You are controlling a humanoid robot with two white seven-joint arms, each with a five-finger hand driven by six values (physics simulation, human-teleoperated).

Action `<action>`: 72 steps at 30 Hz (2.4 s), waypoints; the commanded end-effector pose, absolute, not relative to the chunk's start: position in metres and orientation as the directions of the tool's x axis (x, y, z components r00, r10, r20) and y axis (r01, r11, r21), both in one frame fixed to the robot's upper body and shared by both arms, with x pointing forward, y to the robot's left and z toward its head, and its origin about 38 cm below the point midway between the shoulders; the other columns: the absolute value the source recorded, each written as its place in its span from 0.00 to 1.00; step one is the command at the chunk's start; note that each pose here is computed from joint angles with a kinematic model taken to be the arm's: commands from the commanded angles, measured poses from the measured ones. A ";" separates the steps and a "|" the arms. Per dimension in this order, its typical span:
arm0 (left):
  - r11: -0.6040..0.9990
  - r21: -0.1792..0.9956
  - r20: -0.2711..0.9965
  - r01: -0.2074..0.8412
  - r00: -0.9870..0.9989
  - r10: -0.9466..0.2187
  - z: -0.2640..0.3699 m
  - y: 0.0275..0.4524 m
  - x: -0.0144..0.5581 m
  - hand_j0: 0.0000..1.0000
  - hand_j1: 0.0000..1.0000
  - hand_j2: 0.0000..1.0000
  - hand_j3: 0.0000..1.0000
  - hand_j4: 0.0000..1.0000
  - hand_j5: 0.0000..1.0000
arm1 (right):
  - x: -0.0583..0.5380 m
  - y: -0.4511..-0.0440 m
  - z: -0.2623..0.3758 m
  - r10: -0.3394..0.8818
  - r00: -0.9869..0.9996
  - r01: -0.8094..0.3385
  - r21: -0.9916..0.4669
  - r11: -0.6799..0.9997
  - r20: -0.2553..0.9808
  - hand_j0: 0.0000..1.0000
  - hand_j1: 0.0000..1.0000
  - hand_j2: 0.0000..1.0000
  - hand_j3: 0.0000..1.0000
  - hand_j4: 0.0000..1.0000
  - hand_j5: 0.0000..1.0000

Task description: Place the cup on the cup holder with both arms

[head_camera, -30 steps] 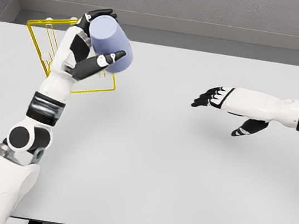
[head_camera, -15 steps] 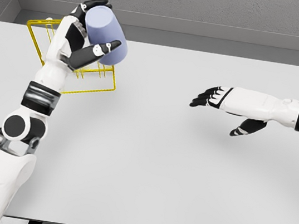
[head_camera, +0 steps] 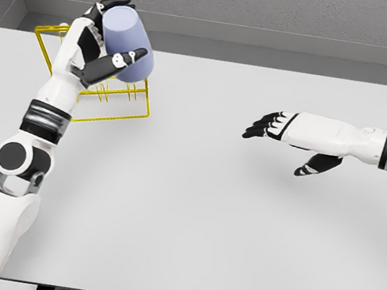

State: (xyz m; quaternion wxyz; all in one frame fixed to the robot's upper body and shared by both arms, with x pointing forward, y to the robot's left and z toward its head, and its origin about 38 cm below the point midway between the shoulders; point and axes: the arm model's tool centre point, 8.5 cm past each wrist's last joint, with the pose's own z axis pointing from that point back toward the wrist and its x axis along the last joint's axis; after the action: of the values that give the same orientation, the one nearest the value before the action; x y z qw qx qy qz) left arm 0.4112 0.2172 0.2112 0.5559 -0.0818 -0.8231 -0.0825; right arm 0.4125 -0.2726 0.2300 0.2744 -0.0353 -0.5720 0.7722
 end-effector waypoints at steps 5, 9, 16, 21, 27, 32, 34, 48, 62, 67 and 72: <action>0.978 0.043 0.933 0.203 -0.359 0.033 0.212 0.227 0.413 0.69 0.69 0.69 0.69 0.69 0.69 | 0.412 -0.272 0.229 0.464 -0.845 -0.388 -0.902 -0.189 0.266 1.00 1.00 1.00 1.00 1.00 1.00; 0.978 0.042 0.933 0.203 -0.359 0.035 0.212 0.227 0.413 0.69 0.69 0.69 0.69 0.69 0.69 | 0.412 -0.272 0.230 0.462 -0.846 -0.388 -0.902 -0.189 0.267 1.00 1.00 1.00 1.00 1.00 1.00; 0.979 0.043 0.934 0.202 -0.354 0.032 0.215 0.226 0.417 0.69 0.69 0.69 0.69 0.69 0.69 | 0.412 -0.272 0.230 0.462 -0.845 -0.388 -0.902 -0.188 0.267 1.00 1.00 1.00 1.00 1.00 1.00; 0.979 0.045 0.937 0.201 -0.348 0.029 0.217 0.225 0.421 0.69 0.69 0.69 0.69 0.69 0.69 | 0.411 -0.271 0.230 0.459 -0.847 -0.386 -0.903 -0.190 0.266 1.00 1.00 1.00 1.00 1.00 1.00; 0.979 0.044 0.938 0.198 -0.345 0.027 0.216 0.226 0.422 0.69 0.69 0.69 0.69 0.69 0.69 | 0.411 -0.270 0.230 0.458 -0.848 -0.386 -0.903 -0.190 0.266 1.00 1.00 1.00 1.00 1.00 1.00; 0.981 0.048 0.937 0.189 -0.348 0.022 0.218 0.230 0.422 0.69 0.69 0.69 0.69 0.69 0.69 | 0.411 -0.270 0.230 0.458 -0.848 -0.386 -0.903 -0.190 0.266 1.00 1.00 1.00 1.00 1.00 1.00; 0.981 0.050 0.935 0.188 -0.354 0.020 0.220 0.231 0.423 0.69 0.69 0.69 0.69 0.69 0.69 | 0.410 -0.269 0.231 0.453 -0.851 -0.382 -0.904 -0.191 0.264 1.00 1.00 1.00 1.00 1.00 1.00; 0.982 0.039 0.932 0.186 -0.361 0.032 0.222 0.227 0.424 0.69 0.69 0.69 0.69 0.69 0.69 | 0.410 -0.268 0.231 0.452 -0.853 -0.380 -0.905 -0.192 0.262 1.00 1.00 1.00 1.00 1.00 1.00; 0.982 0.032 0.931 0.188 -0.362 0.039 0.224 0.223 0.429 0.85 0.85 0.85 0.85 0.85 0.85 | 0.410 -0.267 0.231 0.449 -0.853 -0.381 -0.905 -0.190 0.265 1.00 1.00 1.00 1.00 1.00 1.00; 0.981 0.033 0.931 0.191 -0.362 0.039 0.224 0.223 0.428 1.00 1.00 1.00 1.00 1.00 1.00 | 0.409 -0.265 0.231 0.443 -0.857 -0.377 -0.906 -0.190 0.264 1.00 1.00 1.00 1.00 1.00 1.00; 0.981 0.033 0.931 0.190 -0.362 0.039 0.224 0.223 0.429 1.00 1.00 1.00 1.00 1.00 1.00 | 0.409 -0.264 0.232 0.440 -0.859 -0.376 -0.907 -0.191 0.263 1.00 1.00 1.00 1.00 1.00 1.00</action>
State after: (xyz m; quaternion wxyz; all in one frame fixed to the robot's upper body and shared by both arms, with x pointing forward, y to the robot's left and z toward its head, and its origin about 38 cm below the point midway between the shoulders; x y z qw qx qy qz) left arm 0.4286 0.2230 0.2237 0.5606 -0.0697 -0.8224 -0.0673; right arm 0.4086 -0.2641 0.2309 0.2630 -0.0291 -0.5766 0.7730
